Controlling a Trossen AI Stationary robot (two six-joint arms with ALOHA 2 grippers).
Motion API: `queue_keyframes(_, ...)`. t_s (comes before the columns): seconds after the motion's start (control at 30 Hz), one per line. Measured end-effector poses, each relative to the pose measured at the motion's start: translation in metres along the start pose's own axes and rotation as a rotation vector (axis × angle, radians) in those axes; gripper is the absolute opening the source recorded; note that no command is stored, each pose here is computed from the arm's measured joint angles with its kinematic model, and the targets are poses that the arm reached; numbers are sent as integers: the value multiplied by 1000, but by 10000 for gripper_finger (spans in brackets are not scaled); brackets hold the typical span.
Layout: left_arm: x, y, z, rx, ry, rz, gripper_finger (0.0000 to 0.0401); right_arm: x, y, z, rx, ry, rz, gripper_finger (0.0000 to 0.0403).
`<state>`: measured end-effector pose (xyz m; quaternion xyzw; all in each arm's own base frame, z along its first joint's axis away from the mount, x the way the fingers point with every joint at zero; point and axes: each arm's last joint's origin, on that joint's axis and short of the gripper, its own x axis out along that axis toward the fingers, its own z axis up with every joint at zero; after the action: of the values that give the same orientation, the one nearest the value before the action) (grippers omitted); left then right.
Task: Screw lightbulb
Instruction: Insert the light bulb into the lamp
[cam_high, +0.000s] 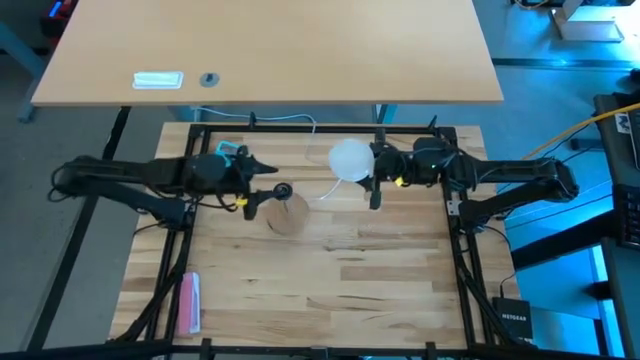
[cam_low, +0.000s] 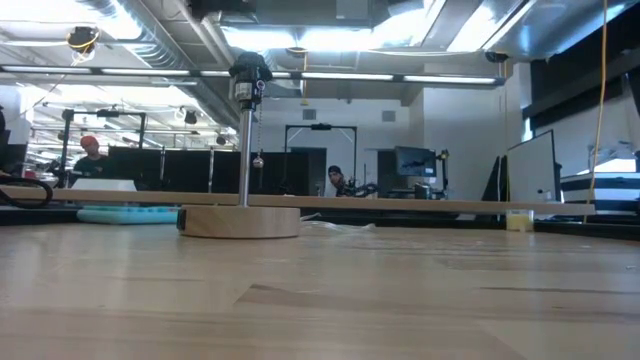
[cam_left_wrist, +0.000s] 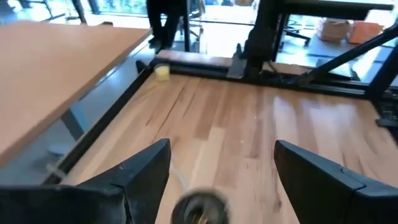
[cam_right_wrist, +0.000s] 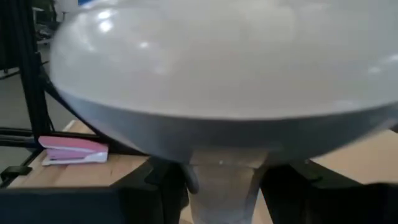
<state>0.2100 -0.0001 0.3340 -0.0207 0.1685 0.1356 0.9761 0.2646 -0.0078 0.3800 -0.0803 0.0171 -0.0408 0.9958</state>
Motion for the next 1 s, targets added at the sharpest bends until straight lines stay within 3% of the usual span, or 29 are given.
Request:
queue_keyframes(0.1,0,7,-36,-40,-15,11,277,2,1,-8,4,25,4,167)
queue_keyframes(0.27,0,11,-74,-61,-12,-65,278,6,4,-15,33,36,35,172)
queue_keyframes(0.5,5,19,-107,-42,6,-123,278,10,6,-16,50,16,84,166)
queue_keyframes(0.73,14,35,-123,-56,-61,-179,278,20,4,-22,78,15,75,173)
queue_keyframes(0.9,20,43,-126,28,-46,-168,278,27,-3,-28,114,23,76,167)
queue_keyframes(1.0,26,47,-121,47,-106,-216,278,35,-9,-35,135,28,74,172)
